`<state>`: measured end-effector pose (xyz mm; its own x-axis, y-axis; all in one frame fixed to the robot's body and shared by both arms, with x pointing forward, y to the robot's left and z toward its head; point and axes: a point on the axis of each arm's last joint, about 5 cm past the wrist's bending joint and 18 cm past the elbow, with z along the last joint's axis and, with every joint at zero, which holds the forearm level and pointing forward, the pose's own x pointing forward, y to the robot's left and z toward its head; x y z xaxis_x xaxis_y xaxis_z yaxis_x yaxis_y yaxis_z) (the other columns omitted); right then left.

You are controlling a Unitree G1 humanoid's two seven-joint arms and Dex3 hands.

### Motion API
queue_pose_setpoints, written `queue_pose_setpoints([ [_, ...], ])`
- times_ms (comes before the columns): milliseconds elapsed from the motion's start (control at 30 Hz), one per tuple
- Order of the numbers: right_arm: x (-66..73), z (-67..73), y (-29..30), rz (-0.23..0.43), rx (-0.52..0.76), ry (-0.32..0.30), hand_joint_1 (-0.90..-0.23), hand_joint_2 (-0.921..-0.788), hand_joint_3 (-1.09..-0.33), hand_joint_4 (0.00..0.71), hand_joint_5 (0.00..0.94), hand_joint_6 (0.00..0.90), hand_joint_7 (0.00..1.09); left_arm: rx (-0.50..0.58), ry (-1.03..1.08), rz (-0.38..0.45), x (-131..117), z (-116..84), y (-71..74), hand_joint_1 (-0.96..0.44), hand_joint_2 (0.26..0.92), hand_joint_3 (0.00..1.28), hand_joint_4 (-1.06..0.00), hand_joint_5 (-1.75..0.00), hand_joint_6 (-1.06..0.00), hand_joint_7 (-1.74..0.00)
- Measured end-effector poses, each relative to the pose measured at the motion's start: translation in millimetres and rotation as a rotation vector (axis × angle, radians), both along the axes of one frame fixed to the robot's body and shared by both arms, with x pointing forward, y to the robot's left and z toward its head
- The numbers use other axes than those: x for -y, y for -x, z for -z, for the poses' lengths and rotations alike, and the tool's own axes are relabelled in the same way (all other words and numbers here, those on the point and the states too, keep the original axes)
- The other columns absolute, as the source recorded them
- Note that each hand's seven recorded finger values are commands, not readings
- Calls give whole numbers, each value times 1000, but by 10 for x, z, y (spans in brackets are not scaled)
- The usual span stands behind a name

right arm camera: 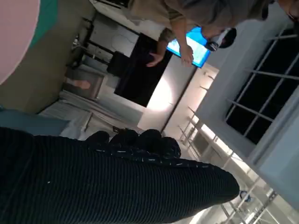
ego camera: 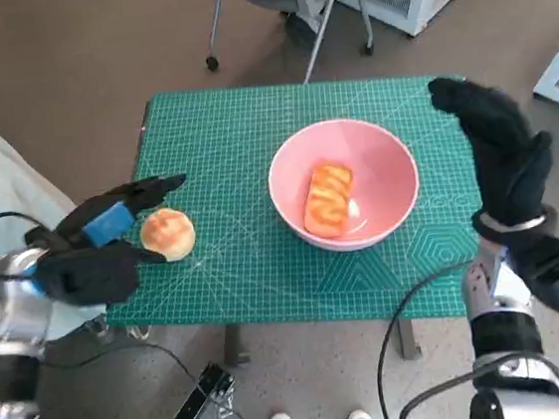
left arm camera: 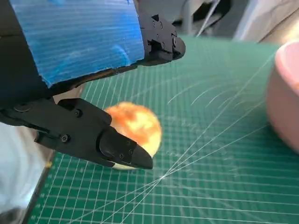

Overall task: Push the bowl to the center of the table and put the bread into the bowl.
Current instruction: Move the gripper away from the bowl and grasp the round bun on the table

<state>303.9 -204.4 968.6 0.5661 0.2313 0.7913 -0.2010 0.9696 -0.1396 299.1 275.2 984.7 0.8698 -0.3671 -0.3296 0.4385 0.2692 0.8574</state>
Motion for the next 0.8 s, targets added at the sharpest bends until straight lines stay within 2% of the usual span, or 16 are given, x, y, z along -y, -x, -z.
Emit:
queue_pose_setpoints([
  [333, 18, -24, 4, 3, 12, 6, -582, -921, -818, 345, 1, 17, 854, -101, -64, -61, 97, 202, -146, -181, 789, 3, -167, 0, -287, -20],
  [533, 37, -41, 10, 10, 20, 14, -583, -921, -818, 345, 1, 16, 854, -145, -135, -83, 153, 268, -200, -170, 793, 3, -208, -16, -366, -48],
  [667, 38, -46, 11, 12, 22, 16, -584, -921, -819, 345, 1, 15, 855, -145, -179, -91, 192, 257, -240, -133, 814, 9, -342, -33, -509, -78],
  [733, 38, -44, 14, 13, 22, 19, -585, -921, -819, 344, 1, 15, 855, -139, -200, -93, 206, 246, -256, -91, 849, 16, -535, -77, -641, -122],
  [800, 38, -42, 17, 14, 21, 23, -585, -921, -819, 344, 1, 15, 856, -131, -213, -96, 214, 242, -265, -73, 866, 15, -628, -98, -695, -155],
])
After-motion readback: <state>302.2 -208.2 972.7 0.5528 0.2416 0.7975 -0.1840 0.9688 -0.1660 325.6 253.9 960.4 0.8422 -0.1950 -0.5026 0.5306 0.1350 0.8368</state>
